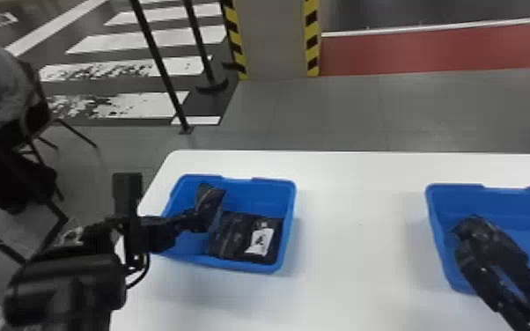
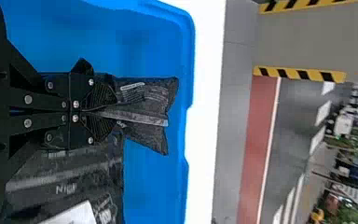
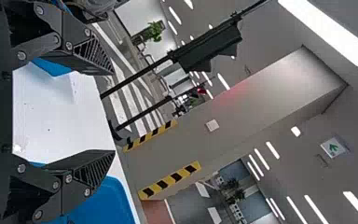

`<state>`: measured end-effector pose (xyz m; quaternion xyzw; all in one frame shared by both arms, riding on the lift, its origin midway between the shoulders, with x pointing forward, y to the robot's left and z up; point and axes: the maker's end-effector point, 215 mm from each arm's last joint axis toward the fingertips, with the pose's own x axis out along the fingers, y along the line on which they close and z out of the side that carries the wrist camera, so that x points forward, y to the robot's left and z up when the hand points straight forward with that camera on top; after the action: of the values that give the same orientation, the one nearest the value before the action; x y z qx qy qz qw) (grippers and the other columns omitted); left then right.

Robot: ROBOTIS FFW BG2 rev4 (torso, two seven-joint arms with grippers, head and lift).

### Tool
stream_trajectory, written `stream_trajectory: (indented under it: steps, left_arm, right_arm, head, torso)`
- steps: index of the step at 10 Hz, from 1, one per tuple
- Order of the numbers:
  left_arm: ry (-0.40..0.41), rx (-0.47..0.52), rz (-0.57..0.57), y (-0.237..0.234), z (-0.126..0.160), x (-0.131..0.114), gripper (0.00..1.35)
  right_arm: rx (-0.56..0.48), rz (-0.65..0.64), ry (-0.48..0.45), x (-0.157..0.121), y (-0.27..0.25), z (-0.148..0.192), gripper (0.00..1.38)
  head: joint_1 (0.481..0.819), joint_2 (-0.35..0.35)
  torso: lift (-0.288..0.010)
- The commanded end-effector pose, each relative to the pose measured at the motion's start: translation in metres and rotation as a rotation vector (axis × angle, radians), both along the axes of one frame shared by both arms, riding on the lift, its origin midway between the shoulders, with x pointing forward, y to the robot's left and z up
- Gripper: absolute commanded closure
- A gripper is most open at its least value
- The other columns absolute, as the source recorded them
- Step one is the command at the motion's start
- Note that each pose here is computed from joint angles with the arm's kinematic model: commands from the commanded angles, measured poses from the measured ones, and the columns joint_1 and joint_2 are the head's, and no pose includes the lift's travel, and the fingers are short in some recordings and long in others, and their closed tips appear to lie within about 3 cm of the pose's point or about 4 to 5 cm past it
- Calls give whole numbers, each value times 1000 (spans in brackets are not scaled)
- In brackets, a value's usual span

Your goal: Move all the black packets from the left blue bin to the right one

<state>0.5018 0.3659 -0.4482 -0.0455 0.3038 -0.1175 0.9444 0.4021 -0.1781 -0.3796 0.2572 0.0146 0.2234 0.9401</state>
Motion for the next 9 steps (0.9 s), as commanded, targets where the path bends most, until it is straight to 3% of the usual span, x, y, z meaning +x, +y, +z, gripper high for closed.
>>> stream_trajectory:
  steps: [1,4,7,9]
  left_arm:
    - [-69,-7,-27,-12,36,-25,1207]
    - [-228,-101,-262,-97,79,-36,1208]
    - [-204,-210,-410,-165,65,-52,1208]
    - [-188,-293,-498,-215,60,-49,1208]
  right_arm:
    - [6,9,-5,0,4,3,466]
    - [43,102,-19,10,35,15,467]
    - [63,199,-53,38,69,25,467]
    - [67,230,-59,49,81,32,466]
  head:
    - [695,231]
    - [695,198]
    - [695,143]
    - [695,113]
  torso:
    - [-110]
    - [-110]
    - [-110]
    - [-110]
